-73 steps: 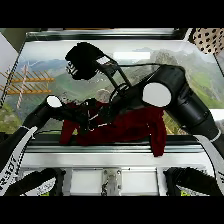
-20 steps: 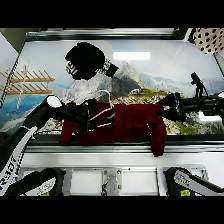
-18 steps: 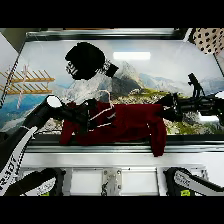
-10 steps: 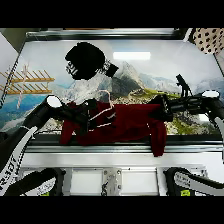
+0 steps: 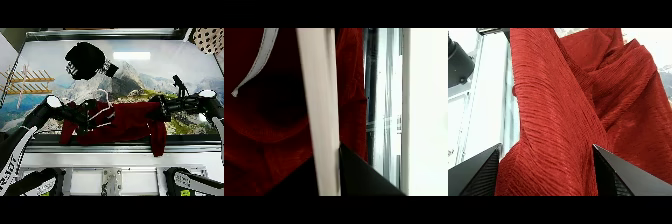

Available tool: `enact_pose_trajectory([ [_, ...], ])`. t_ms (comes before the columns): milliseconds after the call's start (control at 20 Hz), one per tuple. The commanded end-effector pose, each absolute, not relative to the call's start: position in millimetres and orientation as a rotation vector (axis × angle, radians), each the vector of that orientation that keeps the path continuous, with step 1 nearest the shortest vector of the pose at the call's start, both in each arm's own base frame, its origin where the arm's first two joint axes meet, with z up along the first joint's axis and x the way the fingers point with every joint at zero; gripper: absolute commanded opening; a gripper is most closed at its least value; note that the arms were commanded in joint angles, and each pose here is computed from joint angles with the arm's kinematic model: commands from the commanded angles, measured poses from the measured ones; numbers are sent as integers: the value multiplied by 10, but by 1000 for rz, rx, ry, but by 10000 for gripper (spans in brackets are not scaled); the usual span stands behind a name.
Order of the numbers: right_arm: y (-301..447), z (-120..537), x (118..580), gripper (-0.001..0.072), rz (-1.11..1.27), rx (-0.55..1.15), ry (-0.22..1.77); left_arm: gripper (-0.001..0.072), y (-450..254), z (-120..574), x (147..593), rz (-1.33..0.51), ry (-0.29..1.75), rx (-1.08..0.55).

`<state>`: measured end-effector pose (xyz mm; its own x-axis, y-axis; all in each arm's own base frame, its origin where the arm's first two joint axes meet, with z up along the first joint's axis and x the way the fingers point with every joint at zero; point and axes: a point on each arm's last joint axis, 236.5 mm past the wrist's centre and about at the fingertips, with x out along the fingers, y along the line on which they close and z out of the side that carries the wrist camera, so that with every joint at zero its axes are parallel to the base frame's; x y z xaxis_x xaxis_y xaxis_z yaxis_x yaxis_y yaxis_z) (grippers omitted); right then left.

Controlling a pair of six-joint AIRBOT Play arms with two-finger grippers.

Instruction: Fold the clothes and pants, and hang the long-sleeved shirts on hangers.

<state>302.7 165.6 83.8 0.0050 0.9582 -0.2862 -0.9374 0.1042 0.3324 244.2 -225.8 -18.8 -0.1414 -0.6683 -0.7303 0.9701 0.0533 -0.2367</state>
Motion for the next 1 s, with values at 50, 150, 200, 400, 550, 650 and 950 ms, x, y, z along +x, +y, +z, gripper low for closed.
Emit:
enact_pose_trajectory([
  [50, 1661, 838, 3024, 619, 1486, 55, 499, 17, -2265, -176, 2448, -1509, 850, 463],
  [150, 1662, 839, 3024, 619, 1486, 55, 498, 17, -2265, -176, 2445, -1510, 851, 462],
  [200, 1667, 856, 3033, 618, 1485, 61, 491, 17, -2266, -177, 2444, -1510, 851, 462],
  [400, 1698, 976, 3090, 618, 1475, 99, 442, 17, -2266, -176, 2445, -1510, 851, 462],
  [550, 1701, 998, 3103, 618, 1473, 106, 433, 17, -2265, -177, 2444, -1510, 851, 462],
  [650, 1700, 994, 3101, 616, 1473, 105, 434, 17, -2264, -177, 2444, -1510, 852, 462],
  [950, 1700, 991, 3100, 27, 1473, 104, 435, 17, -2263, -178, 2444, -1510, 852, 463],
])
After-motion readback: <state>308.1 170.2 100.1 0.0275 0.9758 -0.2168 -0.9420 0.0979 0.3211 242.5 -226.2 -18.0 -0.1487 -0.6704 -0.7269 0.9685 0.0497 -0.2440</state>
